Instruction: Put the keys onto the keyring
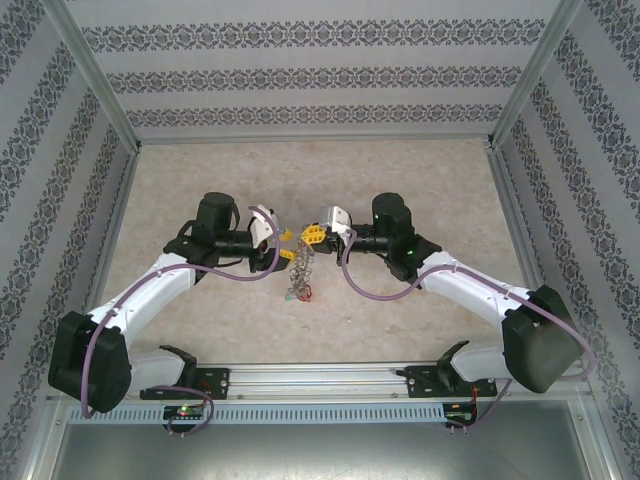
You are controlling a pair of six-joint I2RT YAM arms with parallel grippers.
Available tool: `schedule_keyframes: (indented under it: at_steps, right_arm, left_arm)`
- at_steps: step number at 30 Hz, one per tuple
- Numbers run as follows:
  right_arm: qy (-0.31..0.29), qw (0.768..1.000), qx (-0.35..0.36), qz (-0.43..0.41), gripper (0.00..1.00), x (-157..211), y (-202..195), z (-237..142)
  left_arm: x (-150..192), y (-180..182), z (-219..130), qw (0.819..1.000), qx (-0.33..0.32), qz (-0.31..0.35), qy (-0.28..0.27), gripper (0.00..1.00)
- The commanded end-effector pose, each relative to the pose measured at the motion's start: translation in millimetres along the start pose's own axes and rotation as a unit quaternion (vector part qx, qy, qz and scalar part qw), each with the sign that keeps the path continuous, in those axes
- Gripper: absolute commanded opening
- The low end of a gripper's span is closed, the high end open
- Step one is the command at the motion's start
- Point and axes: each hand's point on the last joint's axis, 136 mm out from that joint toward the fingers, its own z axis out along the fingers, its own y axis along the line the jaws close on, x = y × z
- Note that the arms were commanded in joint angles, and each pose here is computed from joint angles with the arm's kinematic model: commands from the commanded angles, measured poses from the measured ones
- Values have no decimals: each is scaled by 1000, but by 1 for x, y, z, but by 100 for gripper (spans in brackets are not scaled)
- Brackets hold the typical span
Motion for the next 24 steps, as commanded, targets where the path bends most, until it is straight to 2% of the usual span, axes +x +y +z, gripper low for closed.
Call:
schedule_keyframes:
  at_steps: [1,8,14,18,21,24]
  right_arm:
    - [-40,998,-31,-43,0,-30,5,2]
    - [-28,997,-55,-50,0,-22,11,-1]
    - [-23,996,-66,-52,0,-21,13,-4]
    - [-26,995,-77,-54,0,-25,16,-5]
    - [-27,995,-80,-57,0,-28,17,-6]
    - [-28,995,-79,-63,0,-31,17,-5]
  left_arm:
    - [-5,-4,2,1000,13,3,-17,54]
    - [5,-28,-12,1000,28,-9,2,58]
    - [7,-39,-31,999,-2,-27,18,60]
    - [10,-30,-30,999,-31,-38,16,61]
    - [4,-19,-24,998,-39,-50,-5,59]
    - [-1,-12,-16,997,-36,-66,-20,50]
